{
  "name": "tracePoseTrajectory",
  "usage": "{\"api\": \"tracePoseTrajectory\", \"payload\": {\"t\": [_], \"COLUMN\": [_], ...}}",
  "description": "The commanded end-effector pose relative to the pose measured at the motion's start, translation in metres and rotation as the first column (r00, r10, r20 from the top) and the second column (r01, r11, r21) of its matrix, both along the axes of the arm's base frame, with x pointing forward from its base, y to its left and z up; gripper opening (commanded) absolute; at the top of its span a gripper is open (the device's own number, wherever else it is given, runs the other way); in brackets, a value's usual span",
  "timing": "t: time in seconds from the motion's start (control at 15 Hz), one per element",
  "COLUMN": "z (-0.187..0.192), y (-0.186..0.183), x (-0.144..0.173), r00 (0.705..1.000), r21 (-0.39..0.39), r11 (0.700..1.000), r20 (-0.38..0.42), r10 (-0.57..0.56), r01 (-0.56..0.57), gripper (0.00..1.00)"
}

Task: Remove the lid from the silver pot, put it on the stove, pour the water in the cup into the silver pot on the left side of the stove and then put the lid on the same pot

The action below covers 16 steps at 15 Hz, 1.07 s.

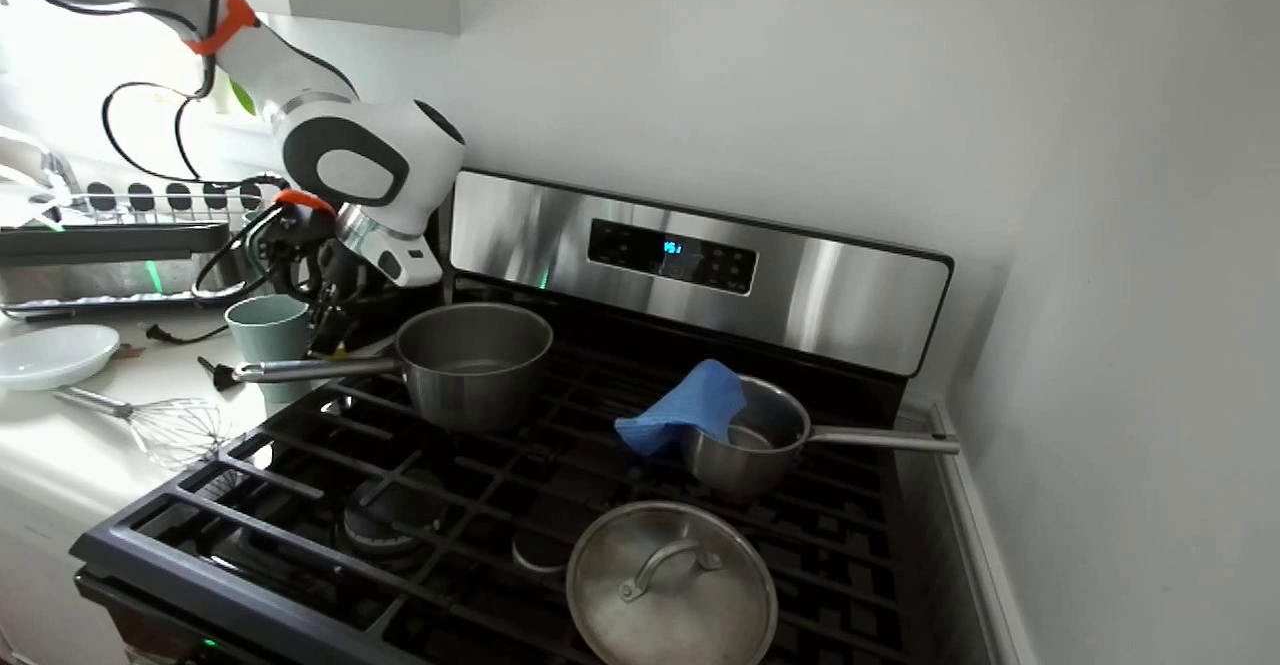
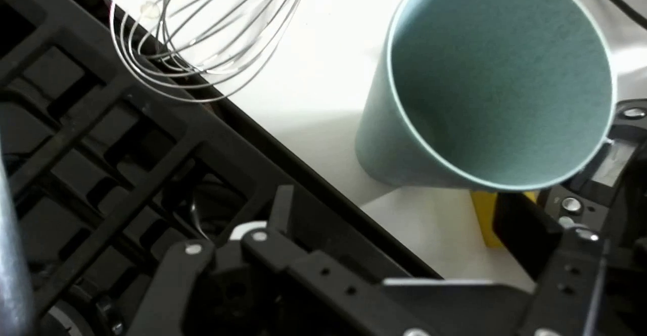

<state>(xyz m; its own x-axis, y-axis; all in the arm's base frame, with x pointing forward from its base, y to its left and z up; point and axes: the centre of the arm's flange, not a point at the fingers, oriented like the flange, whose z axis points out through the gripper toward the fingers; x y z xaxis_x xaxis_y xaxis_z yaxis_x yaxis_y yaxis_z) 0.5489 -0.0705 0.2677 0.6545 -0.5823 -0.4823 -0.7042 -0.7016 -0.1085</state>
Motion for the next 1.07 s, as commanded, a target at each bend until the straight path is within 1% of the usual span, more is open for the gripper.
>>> {"api": "tracePoseTrajectory", "payload": {"t": [0.0, 0.2, 0.27, 0.33, 0.4, 0.53, 0.67, 0.8, 1.0], "z": [-0.006, -0.009, -0.011, -0.009, -0.004, 0.015, 0.035, 0.052, 0.068], "y": [0.001, 0.003, 0.002, 0.001, -0.002, -0.007, -0.012, -0.014, -0.011], "x": [0.011, 0.013, 0.013, 0.015, 0.016, 0.018, 0.021, 0.02, 0.013], "r00": [0.996, 0.993, 0.993, 0.994, 0.997, 1.0, 0.994, 0.976, 0.929], "r21": [0.038, 0.058, 0.053, 0.053, 0.063, 0.054, 0.043, 0.045, 0.052], "r11": [0.998, 0.996, 0.996, 0.996, 0.996, 0.998, 0.998, 0.987, 0.948], "r20": [-0.068, -0.098, -0.099, -0.082, -0.058, 0.027, 0.103, 0.16, 0.223], "r10": [-0.053, -0.063, -0.068, -0.07, -0.058, -0.016, 0.046, 0.146, 0.295], "r01": [0.055, 0.069, 0.073, 0.074, 0.061, 0.014, -0.051, -0.155, -0.314], "gripper": [1.0, 1.0, 1.0, 1.0, 1.0, 1.0, 1.0, 1.0, 1.0]}}
